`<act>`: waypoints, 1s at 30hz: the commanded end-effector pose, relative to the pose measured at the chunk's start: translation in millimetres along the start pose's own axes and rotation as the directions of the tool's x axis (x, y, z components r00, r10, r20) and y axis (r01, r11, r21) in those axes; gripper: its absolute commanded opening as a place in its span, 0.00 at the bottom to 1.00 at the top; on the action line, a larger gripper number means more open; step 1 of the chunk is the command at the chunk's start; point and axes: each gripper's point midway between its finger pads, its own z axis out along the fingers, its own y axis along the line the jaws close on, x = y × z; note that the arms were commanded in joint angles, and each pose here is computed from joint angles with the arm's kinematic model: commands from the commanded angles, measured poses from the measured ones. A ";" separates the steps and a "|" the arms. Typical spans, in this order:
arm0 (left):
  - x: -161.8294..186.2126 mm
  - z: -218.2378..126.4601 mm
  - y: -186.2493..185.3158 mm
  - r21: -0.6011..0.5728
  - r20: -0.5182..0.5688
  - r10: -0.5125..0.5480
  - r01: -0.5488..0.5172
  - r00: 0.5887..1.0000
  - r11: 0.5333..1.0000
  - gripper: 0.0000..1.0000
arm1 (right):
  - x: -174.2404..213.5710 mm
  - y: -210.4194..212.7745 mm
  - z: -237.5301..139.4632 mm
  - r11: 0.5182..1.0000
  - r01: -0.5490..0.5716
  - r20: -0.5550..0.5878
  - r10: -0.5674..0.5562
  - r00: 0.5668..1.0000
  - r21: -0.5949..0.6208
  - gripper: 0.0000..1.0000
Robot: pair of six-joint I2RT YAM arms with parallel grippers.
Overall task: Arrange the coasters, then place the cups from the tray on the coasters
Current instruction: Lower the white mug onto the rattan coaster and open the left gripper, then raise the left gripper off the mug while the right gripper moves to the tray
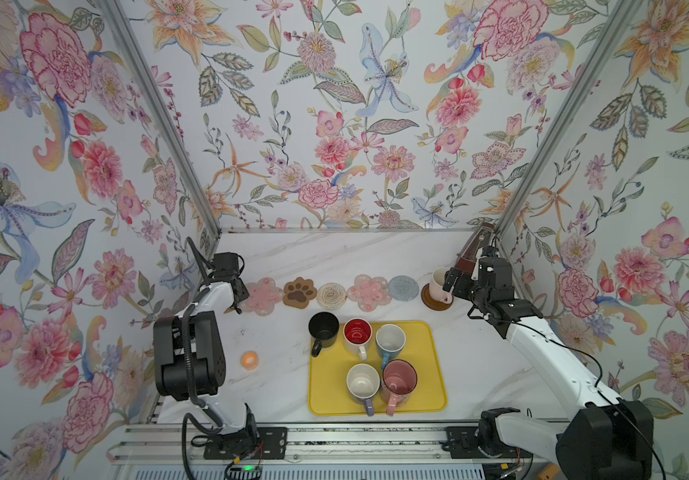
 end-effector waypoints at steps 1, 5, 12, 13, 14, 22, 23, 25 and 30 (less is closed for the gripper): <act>-18.6 -17.4 2.6 0.020 0.058 -0.041 0.040 0.998 0.999 0.71 | -3.6 1.1 0.9 1.000 0.003 -0.012 -0.003 1.000 0.001 0.99; -25.9 -32.5 7.2 0.027 0.101 -0.054 0.052 0.993 0.998 0.89 | -3.0 1.1 0.9 1.000 0.001 -0.015 -0.001 1.000 0.000 0.99; -52.9 -92.9 10.8 0.134 0.265 -0.090 0.056 0.960 0.989 0.99 | 1.6 1.2 3.3 1.000 -0.007 -0.036 0.007 0.999 0.002 0.99; -56.9 -104.6 9.9 0.166 0.298 -0.102 0.054 0.949 0.985 0.99 | 3.2 0.8 3.9 1.000 -0.007 -0.042 0.007 0.999 0.005 0.99; -60.1 -115.6 8.8 0.200 0.326 -0.117 0.052 0.938 0.978 0.99 | 3.1 0.4 3.7 1.000 -0.007 -0.044 0.007 0.999 0.007 0.99; -47.0 -179.6 -30.9 0.446 0.445 -0.129 -0.094 0.886 0.890 0.99 | 16.0 6.5 3.6 1.000 -0.013 -0.110 0.013 0.994 0.002 0.99; -41.6 -183.6 -38.0 0.456 0.453 -0.112 -0.122 0.884 0.881 0.99 | 20.2 8.5 1.8 1.000 -0.008 -0.125 0.008 0.992 0.002 0.99; -26.6 -189.5 -55.8 0.477 0.463 -0.072 -0.179 0.884 0.861 0.99 | 30.4 13.0 -4.6 1.000 0.007 -0.156 -0.005 0.988 0.009 0.99; 0.3 -196.9 -91.5 0.516 0.478 -0.007 -0.275 0.878 0.811 0.99 | 63.8 31.3 -33.6 0.999 0.037 -0.239 -0.031 0.970 0.020 0.99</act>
